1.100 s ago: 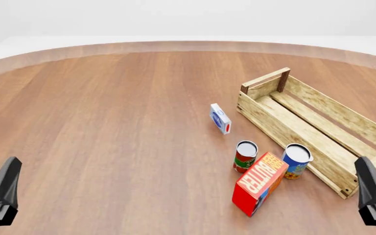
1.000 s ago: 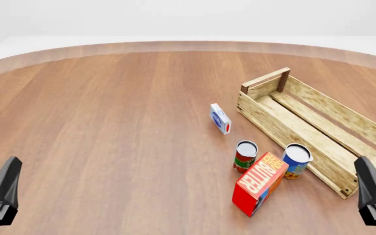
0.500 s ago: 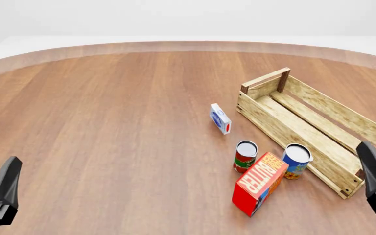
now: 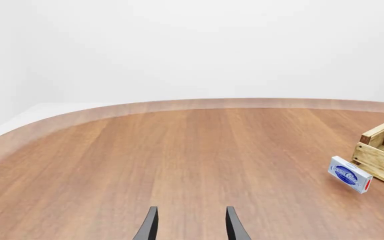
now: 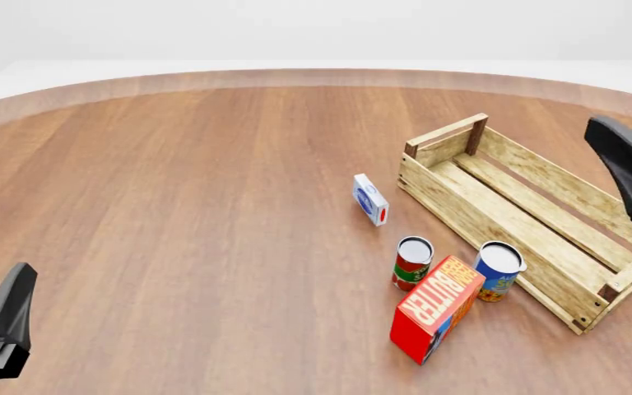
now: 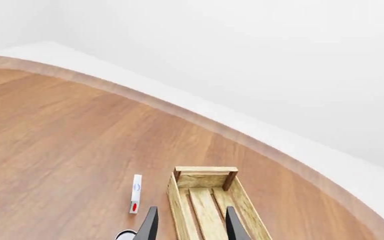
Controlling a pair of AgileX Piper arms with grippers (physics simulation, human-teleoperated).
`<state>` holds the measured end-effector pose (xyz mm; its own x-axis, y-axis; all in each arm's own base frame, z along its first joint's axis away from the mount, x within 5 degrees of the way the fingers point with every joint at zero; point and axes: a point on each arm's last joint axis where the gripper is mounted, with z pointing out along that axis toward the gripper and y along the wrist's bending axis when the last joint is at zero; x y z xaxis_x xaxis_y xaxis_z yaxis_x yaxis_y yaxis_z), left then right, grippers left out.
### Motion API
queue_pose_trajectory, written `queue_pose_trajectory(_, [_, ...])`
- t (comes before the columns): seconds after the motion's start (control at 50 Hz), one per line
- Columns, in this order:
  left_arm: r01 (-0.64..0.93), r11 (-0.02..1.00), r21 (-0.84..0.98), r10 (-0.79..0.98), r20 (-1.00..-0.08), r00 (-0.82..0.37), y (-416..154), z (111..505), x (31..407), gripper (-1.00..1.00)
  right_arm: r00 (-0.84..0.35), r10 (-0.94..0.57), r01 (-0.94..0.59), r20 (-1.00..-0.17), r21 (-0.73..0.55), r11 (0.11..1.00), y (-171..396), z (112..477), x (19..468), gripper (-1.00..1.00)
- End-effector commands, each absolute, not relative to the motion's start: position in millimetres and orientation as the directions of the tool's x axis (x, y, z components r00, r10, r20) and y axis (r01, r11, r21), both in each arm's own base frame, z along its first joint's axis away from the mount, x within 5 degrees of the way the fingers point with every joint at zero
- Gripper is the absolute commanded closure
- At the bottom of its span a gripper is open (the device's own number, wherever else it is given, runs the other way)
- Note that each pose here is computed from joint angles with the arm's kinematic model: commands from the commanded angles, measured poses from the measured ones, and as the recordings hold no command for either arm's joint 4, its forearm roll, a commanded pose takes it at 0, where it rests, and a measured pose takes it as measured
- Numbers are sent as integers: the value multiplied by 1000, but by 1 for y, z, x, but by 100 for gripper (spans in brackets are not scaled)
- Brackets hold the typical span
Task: Pick up the tomato sauce, and put it in the wooden tray.
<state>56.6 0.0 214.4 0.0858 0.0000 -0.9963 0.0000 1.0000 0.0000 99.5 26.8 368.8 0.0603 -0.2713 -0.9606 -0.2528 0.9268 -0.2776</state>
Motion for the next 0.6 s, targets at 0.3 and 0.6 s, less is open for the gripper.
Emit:
queue_pose_trajectory(0.3, [0, 1000, 0, 0, -996, 86, 0, 214, 57, -100, -15, -457, -507, -889, -387, 770, 84, 425, 162, -100])
queue_pose_trajectory(0.6, [0, 1000, 0, 0, -996, 86, 0, 214, 57, -100, -237, -533, -559, -812, -335, 759, 100, 393, 212, -100])
